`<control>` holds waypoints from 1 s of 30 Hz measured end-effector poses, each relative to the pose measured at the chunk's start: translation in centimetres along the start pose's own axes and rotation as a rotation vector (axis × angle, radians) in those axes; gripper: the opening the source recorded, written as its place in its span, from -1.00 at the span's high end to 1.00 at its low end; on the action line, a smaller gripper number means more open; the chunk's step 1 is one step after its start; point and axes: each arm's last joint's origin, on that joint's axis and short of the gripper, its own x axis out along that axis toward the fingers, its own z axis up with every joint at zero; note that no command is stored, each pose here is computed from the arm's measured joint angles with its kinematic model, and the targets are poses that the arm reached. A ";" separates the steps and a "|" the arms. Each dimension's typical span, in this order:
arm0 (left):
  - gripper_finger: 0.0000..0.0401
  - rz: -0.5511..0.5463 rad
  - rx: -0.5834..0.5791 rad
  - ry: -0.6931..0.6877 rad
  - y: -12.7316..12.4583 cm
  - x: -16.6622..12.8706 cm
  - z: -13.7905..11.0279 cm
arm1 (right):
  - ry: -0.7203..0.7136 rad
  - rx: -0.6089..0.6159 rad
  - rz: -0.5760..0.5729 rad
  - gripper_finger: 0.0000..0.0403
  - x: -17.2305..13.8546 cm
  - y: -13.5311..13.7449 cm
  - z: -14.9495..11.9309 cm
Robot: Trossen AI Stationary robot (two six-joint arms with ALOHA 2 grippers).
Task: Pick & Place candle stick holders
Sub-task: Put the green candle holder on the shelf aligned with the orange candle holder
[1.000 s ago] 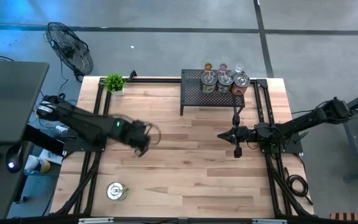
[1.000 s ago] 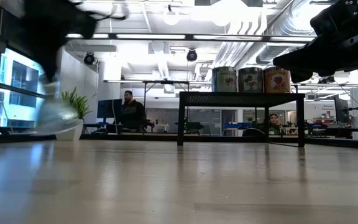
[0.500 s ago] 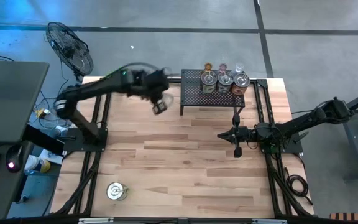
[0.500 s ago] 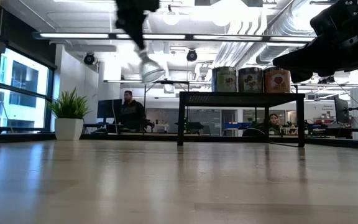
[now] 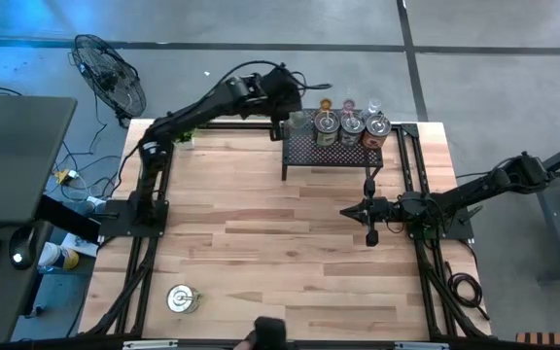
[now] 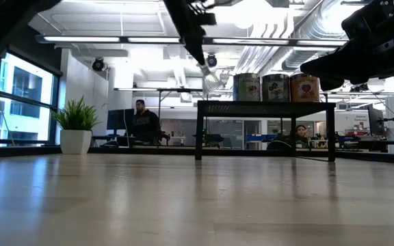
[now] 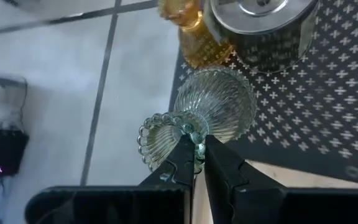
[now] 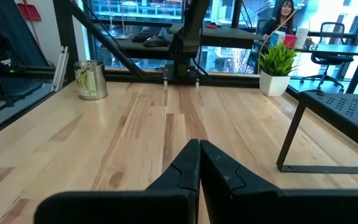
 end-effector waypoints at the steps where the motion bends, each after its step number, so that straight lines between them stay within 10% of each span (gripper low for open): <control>1: 0.95 0.000 0.022 0.000 -0.2 0.7 0.1 | 0.000 0.000 0.000 1.00 0.0 0.0 0.0; 30: 0.95 -0.010 0.074 0.044 -0.1 5.0 -0.4 | -0.002 0.000 0.001 1.00 0.0 0.0 0.0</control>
